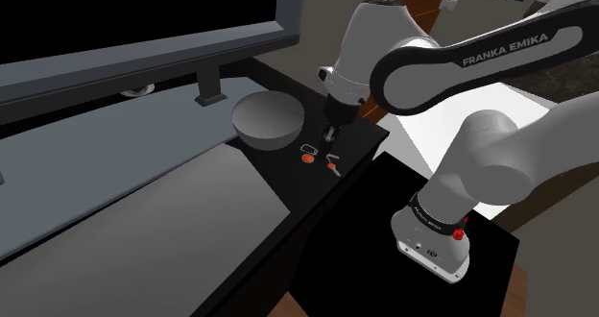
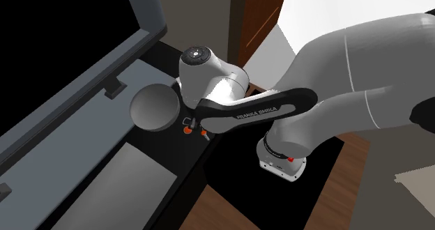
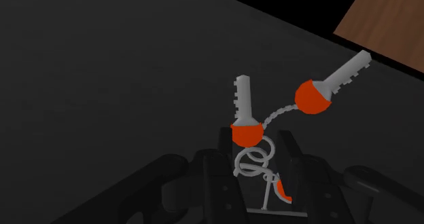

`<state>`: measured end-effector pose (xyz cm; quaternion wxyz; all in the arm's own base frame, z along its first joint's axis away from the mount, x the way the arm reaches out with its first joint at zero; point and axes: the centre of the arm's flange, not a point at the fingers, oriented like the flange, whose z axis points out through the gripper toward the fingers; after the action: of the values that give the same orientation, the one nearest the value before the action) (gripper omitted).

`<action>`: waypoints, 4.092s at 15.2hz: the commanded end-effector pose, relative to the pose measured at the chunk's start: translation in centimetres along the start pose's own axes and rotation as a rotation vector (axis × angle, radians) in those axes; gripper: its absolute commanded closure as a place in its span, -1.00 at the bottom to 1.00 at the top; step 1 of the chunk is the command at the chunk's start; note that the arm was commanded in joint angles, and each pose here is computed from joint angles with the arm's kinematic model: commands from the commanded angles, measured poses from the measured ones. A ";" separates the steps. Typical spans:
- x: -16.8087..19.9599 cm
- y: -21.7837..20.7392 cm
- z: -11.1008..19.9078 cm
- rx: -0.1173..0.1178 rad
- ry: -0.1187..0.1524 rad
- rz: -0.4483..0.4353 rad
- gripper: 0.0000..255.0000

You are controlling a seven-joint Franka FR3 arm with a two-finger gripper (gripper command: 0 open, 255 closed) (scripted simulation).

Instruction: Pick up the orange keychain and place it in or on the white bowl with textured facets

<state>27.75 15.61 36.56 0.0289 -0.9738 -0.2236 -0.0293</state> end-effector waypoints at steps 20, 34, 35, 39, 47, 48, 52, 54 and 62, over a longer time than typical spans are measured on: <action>0.7 -0.4 -11.1 0.000 -0.001 0.000 1.00; 11.2 1.9 -14.2 0.000 -0.001 0.000 1.00; 12.5 2.2 -14.2 0.000 -0.001 0.000 1.00; 16.5 3.1 -14.2 0.000 -0.001 0.000 1.00; 16.2 3.3 -10.0 0.000 -0.001 0.000 1.00; 16.2 3.3 -9.5 0.000 -0.001 0.000 1.00; 16.1 3.4 -7.4 0.000 -0.001 0.000 1.00; 16.0 3.5 -6.3 0.000 -0.001 0.000 1.00; 16.0 3.5 -6.2 0.000 -0.001 0.000 -1.00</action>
<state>43.37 18.93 43.94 0.0288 -0.9739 -0.2231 -0.0307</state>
